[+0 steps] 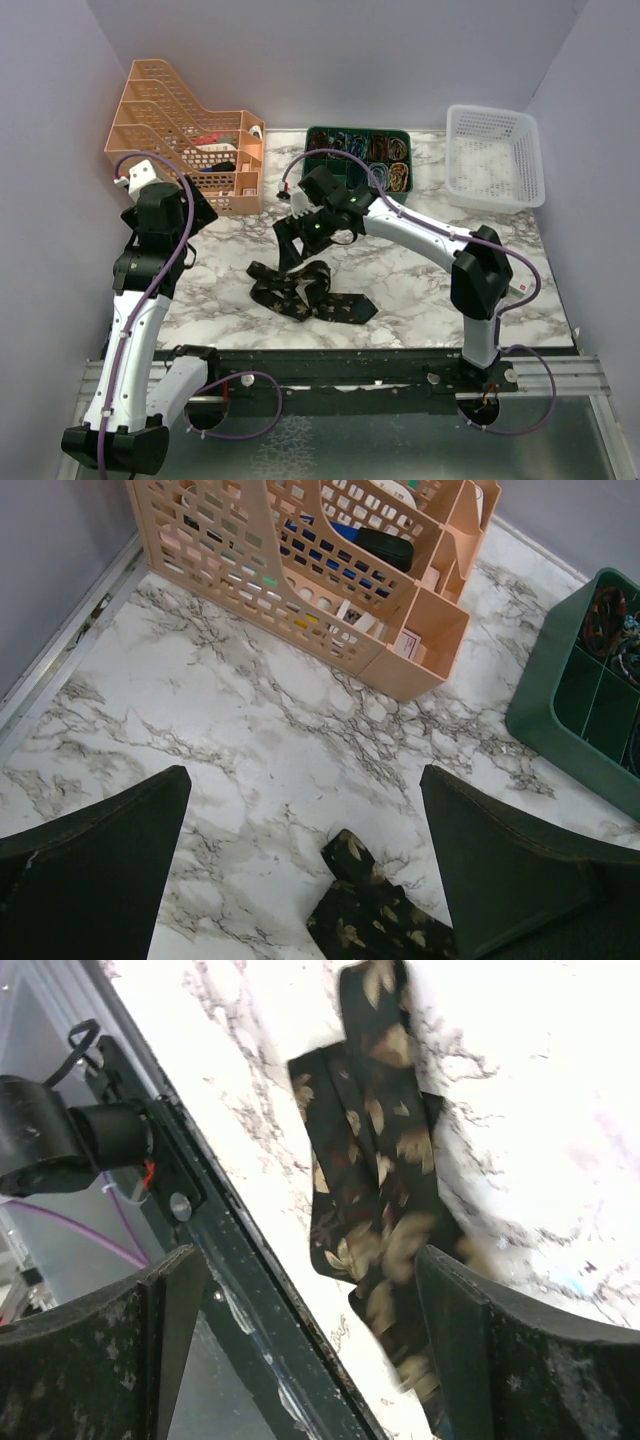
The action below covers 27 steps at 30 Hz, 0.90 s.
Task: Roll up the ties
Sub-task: Place the tie at the center of the board.
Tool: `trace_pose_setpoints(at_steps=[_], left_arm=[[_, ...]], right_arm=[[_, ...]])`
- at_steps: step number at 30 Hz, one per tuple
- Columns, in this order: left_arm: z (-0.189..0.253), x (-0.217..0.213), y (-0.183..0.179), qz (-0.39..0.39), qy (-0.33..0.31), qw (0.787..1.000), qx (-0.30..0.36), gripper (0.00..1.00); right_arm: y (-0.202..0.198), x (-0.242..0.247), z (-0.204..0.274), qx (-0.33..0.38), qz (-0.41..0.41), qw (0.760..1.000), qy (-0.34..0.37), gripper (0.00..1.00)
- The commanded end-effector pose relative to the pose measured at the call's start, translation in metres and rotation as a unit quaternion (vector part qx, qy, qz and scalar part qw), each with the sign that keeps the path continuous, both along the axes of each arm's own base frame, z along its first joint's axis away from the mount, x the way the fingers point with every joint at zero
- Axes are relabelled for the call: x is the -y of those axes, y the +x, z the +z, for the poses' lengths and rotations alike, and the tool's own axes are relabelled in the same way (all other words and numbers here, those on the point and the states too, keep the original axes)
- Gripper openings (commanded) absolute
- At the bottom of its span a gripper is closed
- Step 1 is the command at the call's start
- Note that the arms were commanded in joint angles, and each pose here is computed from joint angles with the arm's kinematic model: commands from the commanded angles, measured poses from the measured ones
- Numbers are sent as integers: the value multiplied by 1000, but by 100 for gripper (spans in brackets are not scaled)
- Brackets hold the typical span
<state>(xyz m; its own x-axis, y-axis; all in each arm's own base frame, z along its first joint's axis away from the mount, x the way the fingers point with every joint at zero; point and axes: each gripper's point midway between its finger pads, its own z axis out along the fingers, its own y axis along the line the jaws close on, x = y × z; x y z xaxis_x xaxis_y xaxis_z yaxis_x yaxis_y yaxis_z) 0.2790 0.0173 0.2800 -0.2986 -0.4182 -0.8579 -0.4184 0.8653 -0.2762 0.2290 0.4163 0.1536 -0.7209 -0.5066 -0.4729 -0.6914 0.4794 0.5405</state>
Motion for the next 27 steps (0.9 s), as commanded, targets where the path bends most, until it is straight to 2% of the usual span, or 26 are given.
trace_pose_setpoints(at_steps=[1,3,6,10,12,16,21,27], left_arm=[[-11,6,-1,-20,-6,1000,-12,99],[-15,11,0,-33,-10,999,-13,99],[-19,17,2,-49,-16,999,-15,99],[-20,24,6,-71,-21,997,-11,99],[-21,26,7,-75,-22,997,-10,99],[-24,31,9,-89,-28,996,-10,99],[-26,36,10,-100,-34,994,-11,99],[-29,40,9,-110,-39,993,-13,99]], right_arm=[[21,25,23,77,-89,993,-19,93],[32,57,22,116,-161,979,-54,94],[26,109,22,132,-243,957,-90,93],[-7,160,-2,97,-326,934,-112,85],[-30,174,-26,57,-338,933,-113,83],[-65,200,-75,-15,-371,914,-163,77],[-60,199,-93,-17,-374,908,-189,70],[-53,192,-120,-22,-361,905,-225,66]])
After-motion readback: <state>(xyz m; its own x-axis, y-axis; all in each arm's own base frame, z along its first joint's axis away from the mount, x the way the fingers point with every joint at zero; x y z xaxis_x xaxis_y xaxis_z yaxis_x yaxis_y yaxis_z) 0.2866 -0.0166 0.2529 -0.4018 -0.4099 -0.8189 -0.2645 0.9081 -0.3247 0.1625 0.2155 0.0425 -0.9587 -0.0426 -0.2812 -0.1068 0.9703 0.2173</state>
